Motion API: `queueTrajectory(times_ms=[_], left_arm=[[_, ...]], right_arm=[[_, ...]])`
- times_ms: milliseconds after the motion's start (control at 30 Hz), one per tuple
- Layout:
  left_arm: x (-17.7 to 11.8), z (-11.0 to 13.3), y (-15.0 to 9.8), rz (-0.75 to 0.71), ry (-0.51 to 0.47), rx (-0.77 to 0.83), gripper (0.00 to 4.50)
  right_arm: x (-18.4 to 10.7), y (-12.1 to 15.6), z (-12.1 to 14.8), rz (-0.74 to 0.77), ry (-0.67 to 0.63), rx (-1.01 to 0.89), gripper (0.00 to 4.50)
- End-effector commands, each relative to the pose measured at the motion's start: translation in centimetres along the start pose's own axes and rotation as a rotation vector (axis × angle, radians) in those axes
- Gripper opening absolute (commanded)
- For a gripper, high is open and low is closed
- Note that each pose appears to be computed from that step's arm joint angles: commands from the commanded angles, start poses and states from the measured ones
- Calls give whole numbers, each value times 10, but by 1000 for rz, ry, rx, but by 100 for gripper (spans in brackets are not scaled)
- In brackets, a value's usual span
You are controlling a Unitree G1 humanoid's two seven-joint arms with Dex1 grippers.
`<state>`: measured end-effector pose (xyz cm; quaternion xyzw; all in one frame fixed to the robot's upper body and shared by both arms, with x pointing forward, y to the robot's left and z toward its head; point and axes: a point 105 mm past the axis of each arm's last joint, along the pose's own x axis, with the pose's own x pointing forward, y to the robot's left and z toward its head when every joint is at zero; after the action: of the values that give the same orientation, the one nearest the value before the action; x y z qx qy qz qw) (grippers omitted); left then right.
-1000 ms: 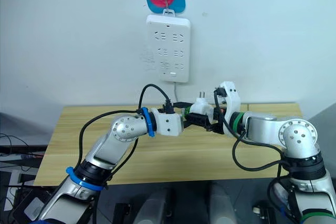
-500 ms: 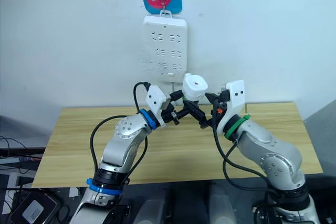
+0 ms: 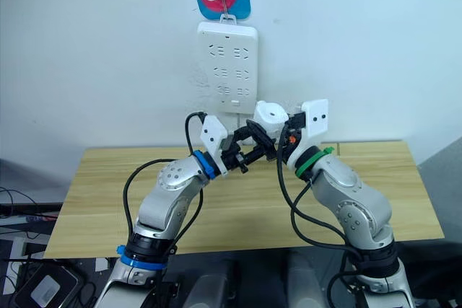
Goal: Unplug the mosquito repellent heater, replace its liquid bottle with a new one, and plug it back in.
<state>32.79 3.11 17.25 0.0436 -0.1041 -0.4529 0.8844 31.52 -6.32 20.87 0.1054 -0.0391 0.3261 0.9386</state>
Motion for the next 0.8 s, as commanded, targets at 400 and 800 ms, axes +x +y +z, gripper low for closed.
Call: queueTrajectory(times_ms=[400, 800], left_arm=[[-22, 16, 3, -23, -34, 29, 345], [-59, 70, 60, 200, -123, 258, 450]], right_arm=[[-10, -8, 9, -21, -52, -57, 304], [-35, -15, 15, 9, -14, -122, 304]])
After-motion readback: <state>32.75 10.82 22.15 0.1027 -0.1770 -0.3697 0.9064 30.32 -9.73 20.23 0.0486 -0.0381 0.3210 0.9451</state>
